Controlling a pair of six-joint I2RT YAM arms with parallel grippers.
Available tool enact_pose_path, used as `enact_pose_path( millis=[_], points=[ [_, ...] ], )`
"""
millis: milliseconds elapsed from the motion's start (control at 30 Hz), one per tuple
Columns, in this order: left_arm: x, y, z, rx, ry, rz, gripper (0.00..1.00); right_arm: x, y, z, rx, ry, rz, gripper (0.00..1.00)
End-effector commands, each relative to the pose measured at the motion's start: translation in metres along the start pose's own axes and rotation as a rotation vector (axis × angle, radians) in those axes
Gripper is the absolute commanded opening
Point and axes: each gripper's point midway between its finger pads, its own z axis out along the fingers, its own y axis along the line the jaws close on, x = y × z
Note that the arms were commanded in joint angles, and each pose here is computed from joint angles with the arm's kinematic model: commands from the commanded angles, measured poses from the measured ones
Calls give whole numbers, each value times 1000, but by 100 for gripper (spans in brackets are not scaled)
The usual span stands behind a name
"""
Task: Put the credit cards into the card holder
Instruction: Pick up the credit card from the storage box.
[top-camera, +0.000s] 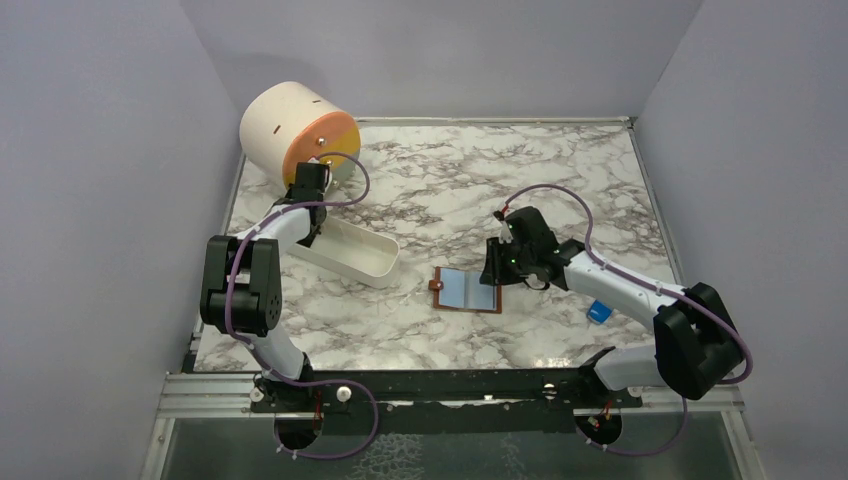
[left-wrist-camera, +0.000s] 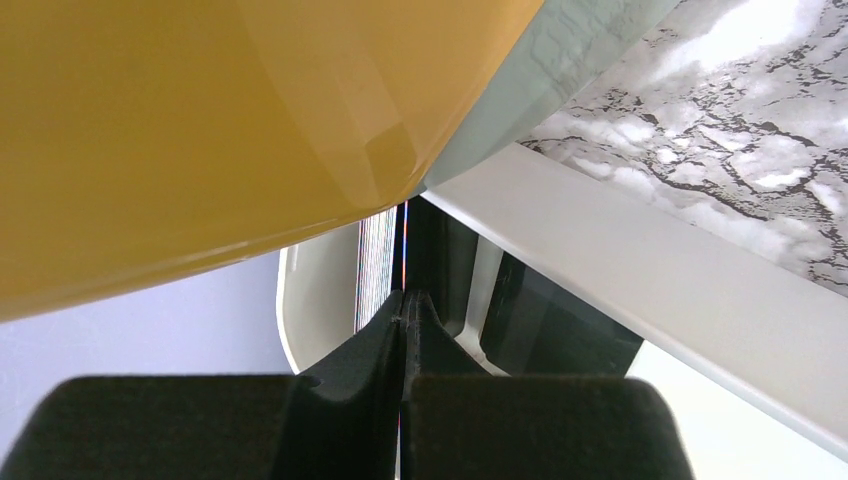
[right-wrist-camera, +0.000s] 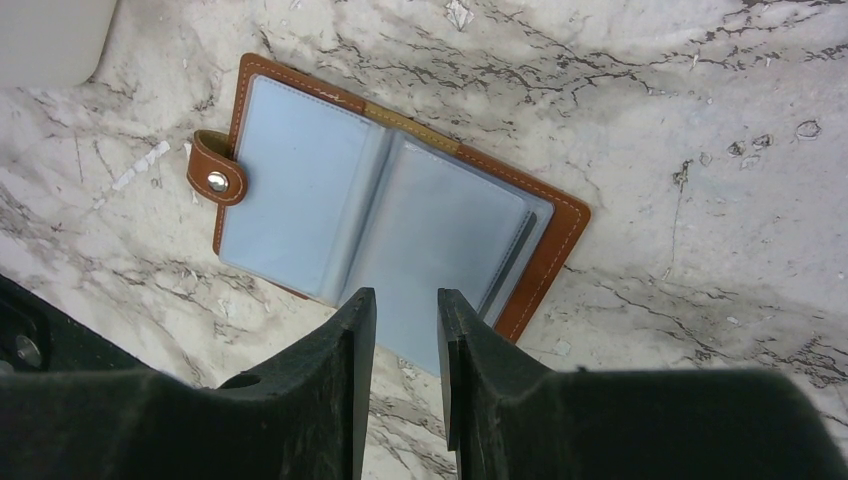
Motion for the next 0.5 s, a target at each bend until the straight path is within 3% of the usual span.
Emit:
enact_pose_path(
  millis=[0, 467],
  points=[
    [-8, 7, -6, -7, -11, -31, 0, -6, 6, -6, -27, -39, -18, 29],
    [-3, -20, -4, 126, 14, -45, 0, -5, 8, -9, -36, -51, -6, 29]
  ],
)
